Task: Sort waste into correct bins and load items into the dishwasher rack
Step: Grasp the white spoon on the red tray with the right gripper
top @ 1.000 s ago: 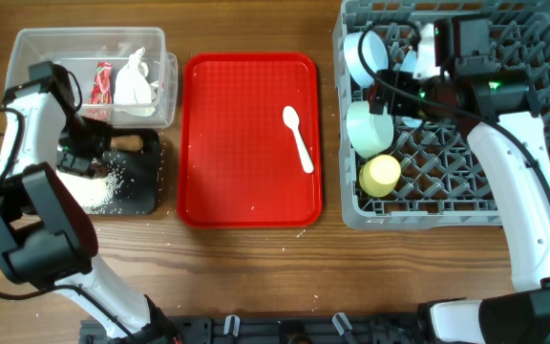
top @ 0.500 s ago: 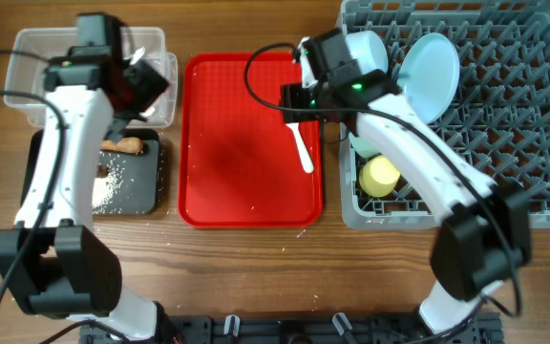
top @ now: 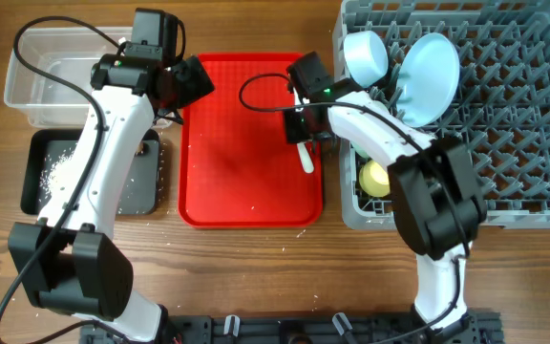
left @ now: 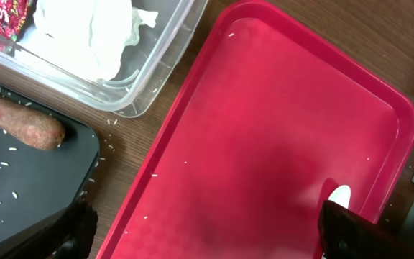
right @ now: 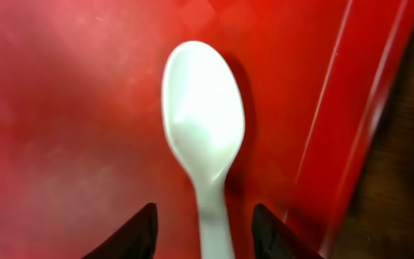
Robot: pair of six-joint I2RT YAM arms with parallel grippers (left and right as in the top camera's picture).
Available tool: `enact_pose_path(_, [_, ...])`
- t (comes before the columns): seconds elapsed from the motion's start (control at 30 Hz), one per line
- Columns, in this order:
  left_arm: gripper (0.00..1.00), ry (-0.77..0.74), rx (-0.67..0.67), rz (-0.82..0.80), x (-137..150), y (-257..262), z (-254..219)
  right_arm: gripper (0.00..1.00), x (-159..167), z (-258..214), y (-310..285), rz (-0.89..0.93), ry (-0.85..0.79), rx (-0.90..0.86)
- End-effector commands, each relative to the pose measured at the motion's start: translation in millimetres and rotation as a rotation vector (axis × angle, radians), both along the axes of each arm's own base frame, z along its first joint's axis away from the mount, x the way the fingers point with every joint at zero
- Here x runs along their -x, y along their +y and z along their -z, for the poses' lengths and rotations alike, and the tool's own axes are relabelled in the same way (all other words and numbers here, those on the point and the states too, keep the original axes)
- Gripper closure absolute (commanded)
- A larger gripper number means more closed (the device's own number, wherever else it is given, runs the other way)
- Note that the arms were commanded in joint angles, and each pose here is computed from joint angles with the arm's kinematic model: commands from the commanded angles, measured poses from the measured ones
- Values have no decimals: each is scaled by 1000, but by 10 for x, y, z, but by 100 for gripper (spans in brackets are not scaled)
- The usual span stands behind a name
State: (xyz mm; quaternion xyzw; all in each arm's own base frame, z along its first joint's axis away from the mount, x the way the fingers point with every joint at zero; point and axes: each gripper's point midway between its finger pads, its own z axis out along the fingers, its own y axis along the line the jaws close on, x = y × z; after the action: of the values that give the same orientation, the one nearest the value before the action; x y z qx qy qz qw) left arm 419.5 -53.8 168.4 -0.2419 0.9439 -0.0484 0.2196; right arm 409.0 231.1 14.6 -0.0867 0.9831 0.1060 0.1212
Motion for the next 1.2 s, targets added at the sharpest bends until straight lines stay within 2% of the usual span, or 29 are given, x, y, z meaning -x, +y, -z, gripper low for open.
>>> enact_pose_path(0.0, [0,-21,-26,8,-58,42,-32,71,6,141,-12,-1,4,22])
enact_pose_path(0.03, [0,-23,-25,8,-61,41,-34,85,-10,141,-7,1,-2,20])
enact_pose_path(0.17, [0,-23,-25,9,-61,39,-36,96,11,192,-29,7,2,26])
enact_pose_path(0.47, [0,-23,-25,9,-61,39,-36,96,59,132,41,18,29,-14])
enact_pose_path(0.7, [0,-23,-25,9,-61,39,-36,96,-94,-535,93,17,-107,-72])
enact_pose_path(0.83, [0,-23,-25,9,-61,39,-36,96,-129,-619,52,28,-138,-56])
enact_pose_path(0.87, [0,-23,-25,9,-61,39,-36,91,-139,-599,36,30,-141,-45])
enact_pose_path(0.97, [0,-23,-25,9,-61,39,-36,60,-151,-522,44,29,-140,-45])
enact_pose_path(1.0, [0,-23,-25,8,-61,41,-36,53,-151,-444,51,29,-134,-43])
enact_pose_path(1.17, [0,-23,-25,9,-61,39,-36,52,-126,-59,130,13,-70,-58])
